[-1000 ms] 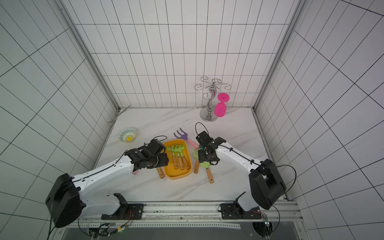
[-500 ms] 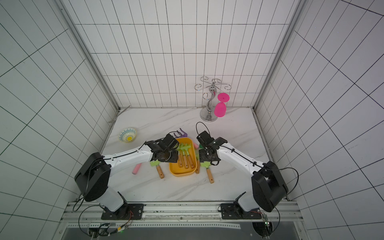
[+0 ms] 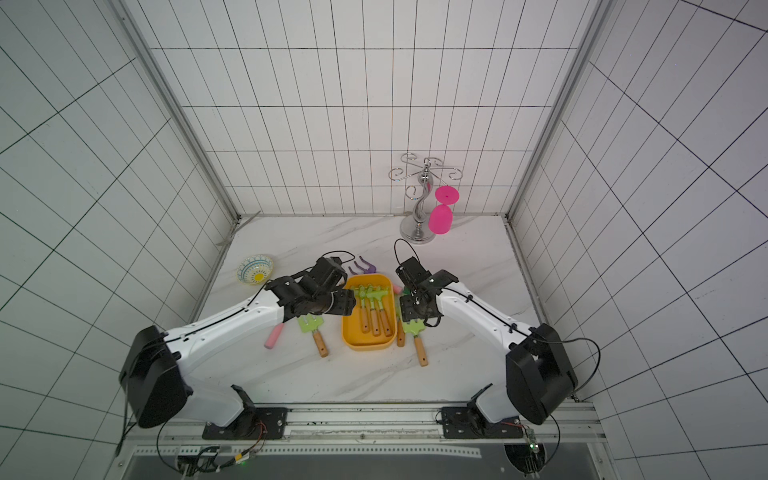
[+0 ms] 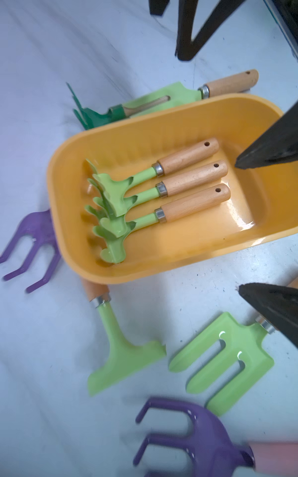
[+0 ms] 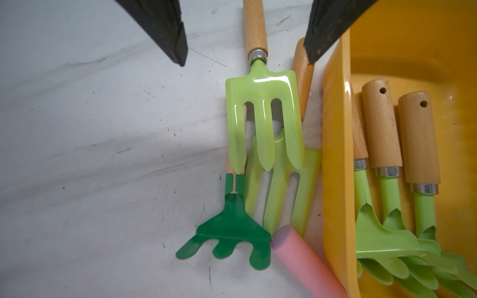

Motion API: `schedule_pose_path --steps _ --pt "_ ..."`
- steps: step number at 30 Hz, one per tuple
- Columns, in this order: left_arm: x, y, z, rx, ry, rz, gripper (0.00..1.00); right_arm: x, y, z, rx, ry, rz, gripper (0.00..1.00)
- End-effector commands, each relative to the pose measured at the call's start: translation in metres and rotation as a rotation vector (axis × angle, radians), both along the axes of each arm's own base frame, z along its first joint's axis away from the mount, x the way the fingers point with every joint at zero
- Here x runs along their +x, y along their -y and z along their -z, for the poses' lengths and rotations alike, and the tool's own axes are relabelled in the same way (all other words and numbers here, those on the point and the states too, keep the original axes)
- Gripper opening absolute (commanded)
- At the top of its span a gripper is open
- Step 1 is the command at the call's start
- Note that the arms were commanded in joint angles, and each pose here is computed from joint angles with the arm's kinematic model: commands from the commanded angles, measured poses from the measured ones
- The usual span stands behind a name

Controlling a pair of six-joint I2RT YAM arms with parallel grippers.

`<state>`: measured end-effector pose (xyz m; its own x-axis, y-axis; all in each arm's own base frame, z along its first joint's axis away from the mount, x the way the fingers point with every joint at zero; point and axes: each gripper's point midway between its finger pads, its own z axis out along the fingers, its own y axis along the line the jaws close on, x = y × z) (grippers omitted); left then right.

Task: Put the rake into the storage box
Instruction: Pick up the rake at the center of the board.

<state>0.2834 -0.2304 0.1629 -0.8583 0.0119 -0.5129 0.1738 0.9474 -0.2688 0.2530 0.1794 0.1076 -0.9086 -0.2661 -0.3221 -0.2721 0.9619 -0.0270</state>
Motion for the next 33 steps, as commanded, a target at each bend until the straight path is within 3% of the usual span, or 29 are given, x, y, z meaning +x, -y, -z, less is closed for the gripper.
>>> schedule_pose_path --steps 1,6,10,15,25,33 --pt "0.013 -0.031 -0.019 -0.045 0.046 -0.147 0.74 0.009 0.000 -0.013 0.001 0.018 -0.018 0.76" --pt "0.040 -0.048 -0.011 -0.223 -0.049 -0.334 0.75 0.013 -0.002 -0.011 0.007 0.014 -0.022 0.77" --pt "0.063 -0.028 -0.007 -0.427 -0.164 -0.446 0.73 0.014 0.001 -0.013 0.001 0.022 -0.019 0.78" --pt "0.090 -0.007 -0.008 -0.547 -0.239 -0.584 0.72 0.010 0.012 -0.010 -0.003 0.019 -0.001 0.79" --pt "0.115 -0.017 0.012 -0.576 -0.302 -0.884 0.73 0.005 0.031 -0.006 -0.013 0.017 0.042 0.80" --pt "0.117 -0.028 0.038 -0.469 -0.367 -1.045 0.73 0.005 0.036 -0.001 -0.018 0.002 0.048 0.81"
